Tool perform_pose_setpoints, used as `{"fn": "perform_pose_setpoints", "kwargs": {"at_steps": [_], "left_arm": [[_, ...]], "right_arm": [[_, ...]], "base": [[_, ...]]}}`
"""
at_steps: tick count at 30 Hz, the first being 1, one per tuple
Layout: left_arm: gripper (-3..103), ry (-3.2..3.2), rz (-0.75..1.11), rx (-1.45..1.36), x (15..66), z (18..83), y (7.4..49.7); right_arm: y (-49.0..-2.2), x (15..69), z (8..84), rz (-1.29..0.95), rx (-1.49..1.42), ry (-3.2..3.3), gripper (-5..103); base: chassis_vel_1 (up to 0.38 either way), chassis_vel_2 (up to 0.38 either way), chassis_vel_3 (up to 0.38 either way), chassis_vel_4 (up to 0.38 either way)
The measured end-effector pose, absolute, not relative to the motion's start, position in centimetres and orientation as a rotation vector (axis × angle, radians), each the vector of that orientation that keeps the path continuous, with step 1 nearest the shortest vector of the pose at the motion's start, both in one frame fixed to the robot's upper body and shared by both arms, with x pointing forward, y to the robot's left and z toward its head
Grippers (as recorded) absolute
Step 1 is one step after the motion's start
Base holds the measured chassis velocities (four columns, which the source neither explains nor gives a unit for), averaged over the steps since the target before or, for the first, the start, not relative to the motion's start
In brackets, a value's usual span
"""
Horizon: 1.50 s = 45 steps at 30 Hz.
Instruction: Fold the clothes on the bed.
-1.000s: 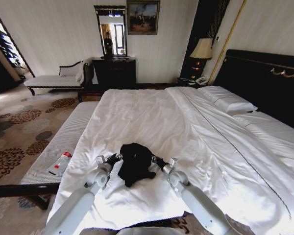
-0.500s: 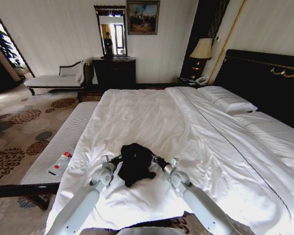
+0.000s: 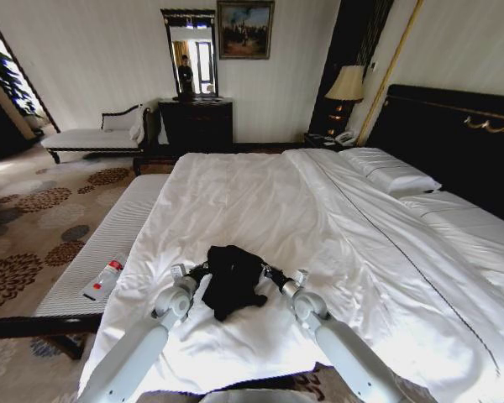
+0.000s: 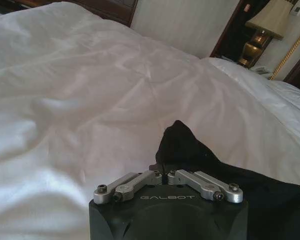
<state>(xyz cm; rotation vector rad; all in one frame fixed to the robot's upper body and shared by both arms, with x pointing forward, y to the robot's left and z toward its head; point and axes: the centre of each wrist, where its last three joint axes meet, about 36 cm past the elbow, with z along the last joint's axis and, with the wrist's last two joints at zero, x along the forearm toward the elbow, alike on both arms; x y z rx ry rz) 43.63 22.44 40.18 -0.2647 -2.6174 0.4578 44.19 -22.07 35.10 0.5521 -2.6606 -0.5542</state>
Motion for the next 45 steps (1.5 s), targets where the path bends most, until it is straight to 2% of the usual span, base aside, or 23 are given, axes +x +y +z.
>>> {"fn": "perform_pose_setpoints", "kwargs": {"at_steps": [7, 9, 14, 23, 31, 40, 45], "left_arm": [[0, -2.685, 0.517, -0.360, 45.3, 47.1, 23.4], [0, -2.706, 0.499, -0.388, 45.7, 48.7, 23.6], [0, -2.834, 0.472, -0.486, 48.1, 57.5, 24.8], [0, -2.953, 0.478, -0.563, 50.0, 66.2, 25.8], [0, -3.016, 0.512, -0.575, 51.0, 70.9, 27.2], [0, -3.132, 0.524, -0.658, 53.7, 83.4, 27.1], [0, -3.143, 0.502, -0.685, 53.2, 85.7, 27.3]], "right_arm": [[-23.9, 45.0, 43.7, -0.538, 0.607, -2.777, 0], [-24.2, 45.3, 45.4, -0.542, 0.611, -2.799, 0], [-25.8, 46.8, 54.3, -0.560, 0.655, -2.900, 0], [-27.4, 48.4, 65.1, -0.648, 0.681, -3.014, 0], [-29.4, 48.5, 69.4, -0.613, 0.637, -3.064, 0], [-32.7, 49.6, 77.9, -0.580, 0.617, -3.189, 0], [-33.1, 49.8, 80.5, -0.584, 0.632, -3.204, 0]], "base": [[0.000, 0.000, 0.000, 0.000], [0.000, 0.000, 0.000, 0.000], [0.000, 0.000, 0.000, 0.000], [0.000, 0.000, 0.000, 0.000], [0.000, 0.000, 0.000, 0.000], [0.000, 0.000, 0.000, 0.000], [0.000, 0.000, 0.000, 0.000]]}}
